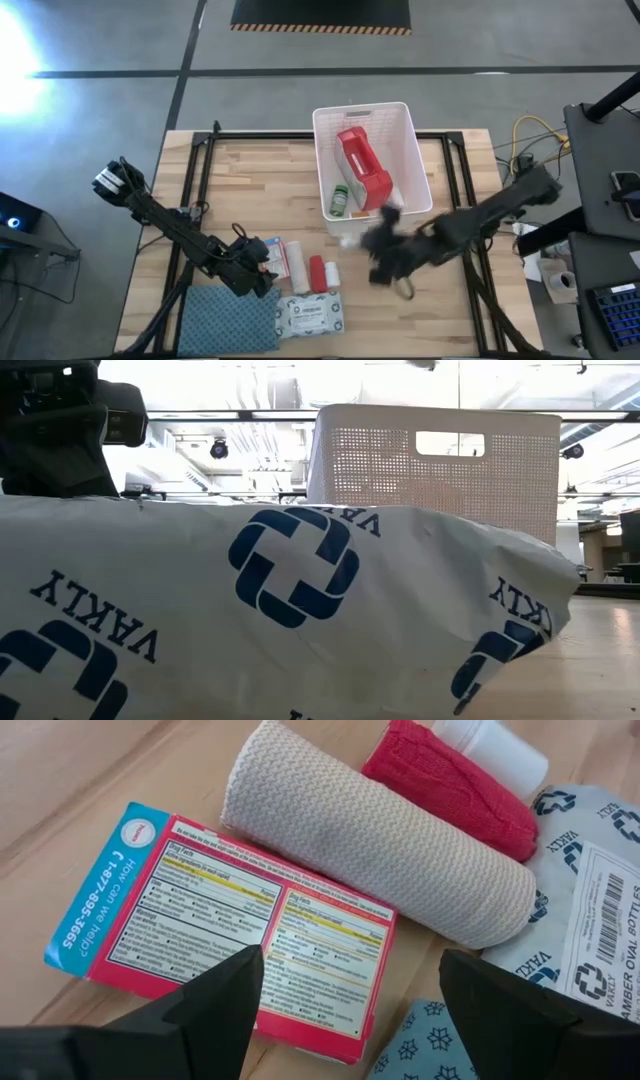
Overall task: Pick & place medical supplies in basket/bin
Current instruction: Put the white gauze into the white bin, then adjust the white bin
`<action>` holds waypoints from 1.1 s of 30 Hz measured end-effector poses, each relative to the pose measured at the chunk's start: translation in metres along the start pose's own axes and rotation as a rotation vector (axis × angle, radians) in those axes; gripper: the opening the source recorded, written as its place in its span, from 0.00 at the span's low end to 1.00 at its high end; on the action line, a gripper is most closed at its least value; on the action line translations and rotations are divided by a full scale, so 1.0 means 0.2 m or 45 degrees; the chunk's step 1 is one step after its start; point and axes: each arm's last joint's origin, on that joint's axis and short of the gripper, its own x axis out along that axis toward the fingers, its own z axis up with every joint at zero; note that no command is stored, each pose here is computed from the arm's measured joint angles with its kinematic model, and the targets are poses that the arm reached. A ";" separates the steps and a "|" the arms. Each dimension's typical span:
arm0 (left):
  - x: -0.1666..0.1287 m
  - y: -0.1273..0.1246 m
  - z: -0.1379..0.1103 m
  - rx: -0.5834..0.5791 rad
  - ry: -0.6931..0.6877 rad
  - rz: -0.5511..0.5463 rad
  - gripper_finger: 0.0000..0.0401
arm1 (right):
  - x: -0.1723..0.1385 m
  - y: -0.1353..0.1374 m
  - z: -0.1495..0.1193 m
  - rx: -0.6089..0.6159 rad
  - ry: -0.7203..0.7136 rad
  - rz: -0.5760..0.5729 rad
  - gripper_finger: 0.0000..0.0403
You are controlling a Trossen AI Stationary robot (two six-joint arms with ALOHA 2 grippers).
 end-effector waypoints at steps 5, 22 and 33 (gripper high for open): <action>0.00 0.00 0.00 0.000 0.000 0.000 0.70 | -0.16 -0.31 0.10 0.296 -0.275 -0.395 0.27; -0.01 -0.02 0.01 -0.017 -0.008 -0.016 0.70 | 0.17 -0.62 0.15 0.451 0.111 -0.082 0.56; -0.01 -0.03 0.02 -0.015 -0.014 -0.018 0.70 | 0.03 -0.44 0.12 0.201 0.100 0.036 0.74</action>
